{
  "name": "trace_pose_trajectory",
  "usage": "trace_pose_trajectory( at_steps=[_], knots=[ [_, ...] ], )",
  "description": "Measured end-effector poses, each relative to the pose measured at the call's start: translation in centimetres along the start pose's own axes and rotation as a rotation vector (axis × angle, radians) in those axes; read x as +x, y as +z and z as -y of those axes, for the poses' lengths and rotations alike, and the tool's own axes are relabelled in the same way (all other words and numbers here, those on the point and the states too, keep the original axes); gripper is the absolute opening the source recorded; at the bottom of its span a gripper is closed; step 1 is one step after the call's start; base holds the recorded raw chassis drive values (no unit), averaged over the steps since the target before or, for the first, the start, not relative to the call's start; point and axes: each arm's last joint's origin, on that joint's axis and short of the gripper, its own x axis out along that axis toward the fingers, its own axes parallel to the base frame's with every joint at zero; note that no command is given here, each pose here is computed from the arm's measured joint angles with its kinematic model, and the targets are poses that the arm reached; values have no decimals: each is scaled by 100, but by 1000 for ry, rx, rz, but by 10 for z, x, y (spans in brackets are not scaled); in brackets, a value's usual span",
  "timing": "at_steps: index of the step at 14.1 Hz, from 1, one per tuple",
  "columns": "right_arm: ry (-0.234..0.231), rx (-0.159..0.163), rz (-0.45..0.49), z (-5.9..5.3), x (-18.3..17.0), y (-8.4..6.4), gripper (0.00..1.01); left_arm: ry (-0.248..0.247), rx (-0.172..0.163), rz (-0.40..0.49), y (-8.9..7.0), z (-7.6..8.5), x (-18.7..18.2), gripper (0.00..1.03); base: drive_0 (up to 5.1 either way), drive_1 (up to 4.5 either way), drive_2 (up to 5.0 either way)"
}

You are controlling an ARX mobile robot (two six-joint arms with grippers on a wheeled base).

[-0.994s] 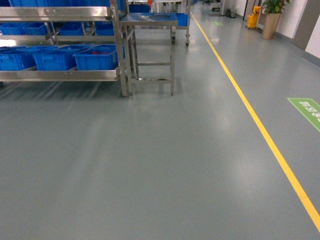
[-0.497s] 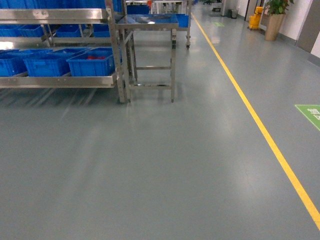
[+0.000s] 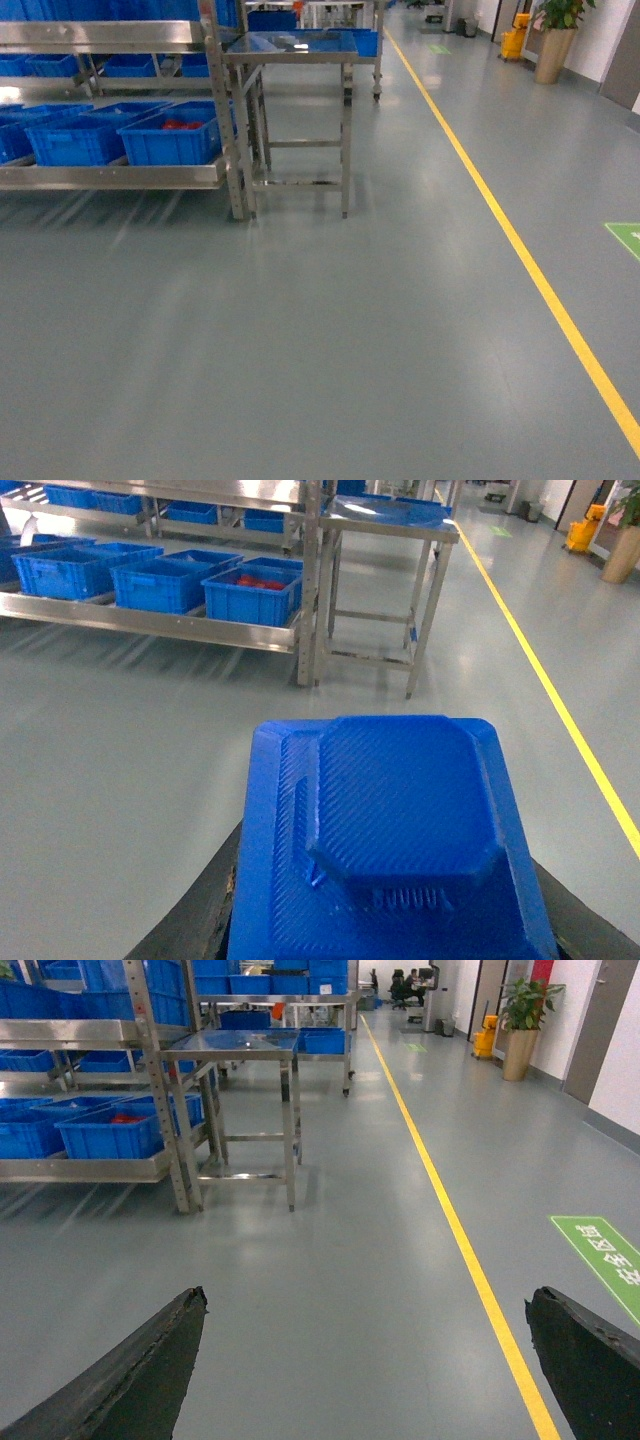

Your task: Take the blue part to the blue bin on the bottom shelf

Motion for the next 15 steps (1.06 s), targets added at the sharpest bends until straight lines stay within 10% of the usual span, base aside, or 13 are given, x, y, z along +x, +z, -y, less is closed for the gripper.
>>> trace_pose_trajectory(
  at_steps=[15],
  knots=[
    [0,0,1,0,0,0,98,-2,-1,1,0,0,0,43,1,409,-406]
  ],
)
